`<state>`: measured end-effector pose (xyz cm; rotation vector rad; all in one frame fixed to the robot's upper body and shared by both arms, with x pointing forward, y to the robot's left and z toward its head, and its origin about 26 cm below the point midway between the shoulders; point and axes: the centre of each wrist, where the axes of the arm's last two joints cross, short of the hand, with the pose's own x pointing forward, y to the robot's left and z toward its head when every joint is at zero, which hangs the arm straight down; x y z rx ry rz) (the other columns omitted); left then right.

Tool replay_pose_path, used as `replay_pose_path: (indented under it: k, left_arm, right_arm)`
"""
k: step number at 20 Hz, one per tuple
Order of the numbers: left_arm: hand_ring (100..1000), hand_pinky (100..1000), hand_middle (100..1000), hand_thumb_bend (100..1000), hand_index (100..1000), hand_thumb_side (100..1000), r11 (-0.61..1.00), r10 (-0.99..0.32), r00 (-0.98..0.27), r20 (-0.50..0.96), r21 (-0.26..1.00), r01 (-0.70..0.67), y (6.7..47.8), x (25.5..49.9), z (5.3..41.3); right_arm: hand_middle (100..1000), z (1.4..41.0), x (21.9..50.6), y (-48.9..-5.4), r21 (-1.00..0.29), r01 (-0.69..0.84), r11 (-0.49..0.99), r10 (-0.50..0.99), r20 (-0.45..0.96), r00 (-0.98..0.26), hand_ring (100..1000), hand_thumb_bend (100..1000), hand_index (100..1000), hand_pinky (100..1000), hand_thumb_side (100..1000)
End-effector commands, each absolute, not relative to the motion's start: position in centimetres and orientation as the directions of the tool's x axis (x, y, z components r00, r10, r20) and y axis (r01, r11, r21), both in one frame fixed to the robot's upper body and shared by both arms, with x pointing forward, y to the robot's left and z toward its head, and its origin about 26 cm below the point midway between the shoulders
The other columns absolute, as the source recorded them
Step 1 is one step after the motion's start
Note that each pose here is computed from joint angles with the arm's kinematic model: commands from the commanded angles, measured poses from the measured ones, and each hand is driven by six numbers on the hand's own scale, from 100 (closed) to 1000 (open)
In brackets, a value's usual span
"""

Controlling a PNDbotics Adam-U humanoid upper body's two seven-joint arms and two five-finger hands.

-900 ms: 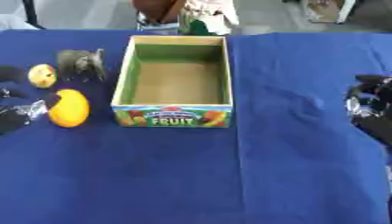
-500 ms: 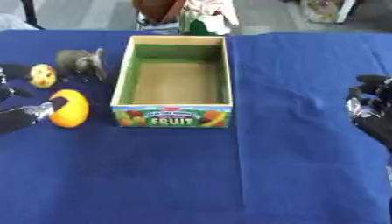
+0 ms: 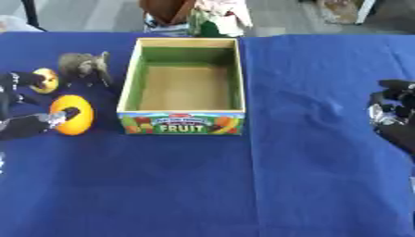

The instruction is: Pick up objects on the table and place them in the box.

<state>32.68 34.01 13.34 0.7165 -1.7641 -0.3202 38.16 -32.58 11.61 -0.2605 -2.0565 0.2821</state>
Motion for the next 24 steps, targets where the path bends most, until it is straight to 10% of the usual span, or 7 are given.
replay_pose_path:
  k: [1,24]
  left_arm:
    - [805,593,561,822,676,127,0.743,-0.655,-0.165,0.738,0.588,-0.319,34.7,33.0,14.2]
    - [723,619,504,589,656,208,0.487,-0.866,-0.016,0.499,0.836,-0.255,35.7,34.5,14.3]
  right_arm:
    - [520,12.4,38.2,-32.9,-0.321,0.072,0.944,0.314,0.812,-0.491,689,100,715,555,101]
    - [520,12.2,38.2,-32.8,-0.322,0.064,0.944,0.311,0.816,-0.487,690,100,715,555,105]
